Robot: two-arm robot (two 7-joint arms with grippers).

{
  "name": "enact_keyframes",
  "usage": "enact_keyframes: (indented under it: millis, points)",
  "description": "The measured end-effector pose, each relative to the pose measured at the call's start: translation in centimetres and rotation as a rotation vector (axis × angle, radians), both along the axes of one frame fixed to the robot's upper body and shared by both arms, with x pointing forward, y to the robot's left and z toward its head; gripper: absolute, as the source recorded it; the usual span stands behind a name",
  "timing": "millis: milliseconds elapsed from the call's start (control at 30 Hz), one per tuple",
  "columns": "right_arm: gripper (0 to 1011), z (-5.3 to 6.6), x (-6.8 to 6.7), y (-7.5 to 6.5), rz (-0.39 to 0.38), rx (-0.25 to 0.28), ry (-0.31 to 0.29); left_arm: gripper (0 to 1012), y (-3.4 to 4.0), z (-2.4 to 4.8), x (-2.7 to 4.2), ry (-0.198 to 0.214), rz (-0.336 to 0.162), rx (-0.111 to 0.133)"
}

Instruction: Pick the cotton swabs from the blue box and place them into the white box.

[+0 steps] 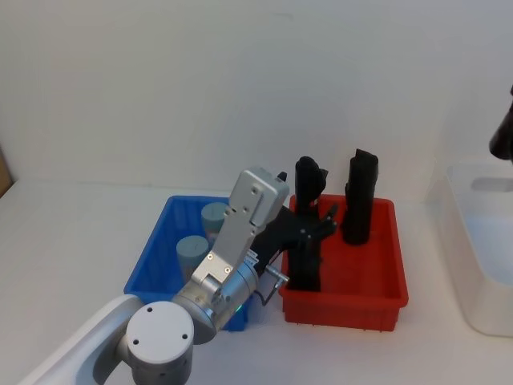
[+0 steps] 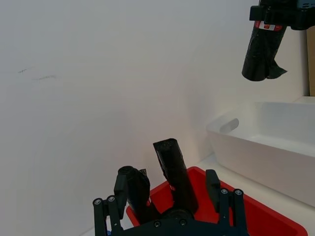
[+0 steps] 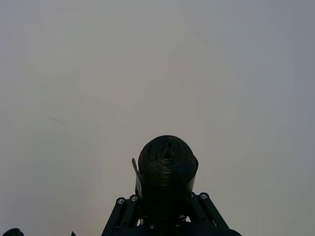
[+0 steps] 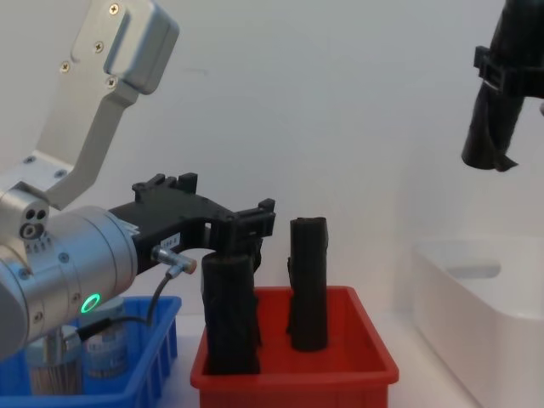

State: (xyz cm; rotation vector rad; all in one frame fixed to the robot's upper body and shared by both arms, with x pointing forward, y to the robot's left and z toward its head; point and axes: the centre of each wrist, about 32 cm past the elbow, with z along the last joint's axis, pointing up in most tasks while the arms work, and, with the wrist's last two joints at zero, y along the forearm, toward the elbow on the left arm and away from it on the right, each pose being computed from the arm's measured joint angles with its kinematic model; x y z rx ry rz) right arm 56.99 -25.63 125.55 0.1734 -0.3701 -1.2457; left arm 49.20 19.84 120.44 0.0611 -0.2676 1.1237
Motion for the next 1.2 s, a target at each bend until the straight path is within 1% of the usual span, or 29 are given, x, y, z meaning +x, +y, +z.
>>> enact_keyframes:
  millis: [200,367,567,733,1000,1067,1100,1167,1200]
  points:
    - [363,0.0,0.0,-0.3,-0.030,-0.022,0.040,1000,0.00,0.00,0.00,0.000,0.000,0.000]
    - [360,-0.4,0.2,-0.4,-0.049,-0.042,0.091,1000,0.00,0.00,0.00,0.000,0.000,0.000]
    - [363,-0.7,0.5,-0.4,-0.057,-0.060,0.136,1000,0.00,0.00,0.00,0.000,0.000,0.000]
    - [363,-1.0,0.8,-0.2,-0.054,-0.072,0.167,1000,0.00,0.00,0.00,0.000,0.000,0.000]
    - [363,-1.3,1.1,0.0,-0.049,-0.080,0.193,1000,0.00,0.00,0.00,0.000,0.000,0.000]
    - [381,-1.3,1.2,0.1,-0.049,-0.081,0.196,1000,0.00,0.00,0.00,0.000,0.000,0.000]
    - [427,-1.4,1.2,0.1,-0.048,-0.081,0.198,1000,0.00,0.00,0.00,0.000,0.000,0.000]
    - [471,-1.4,1.3,0.1,-0.048,-0.082,0.202,1000,0.00,0.00,0.00,0.000,0.000,0.000]
    - [527,-1.5,1.3,0.2,-0.047,-0.083,0.204,1000,0.00,0.00,0.00,0.000,0.000,0.000]
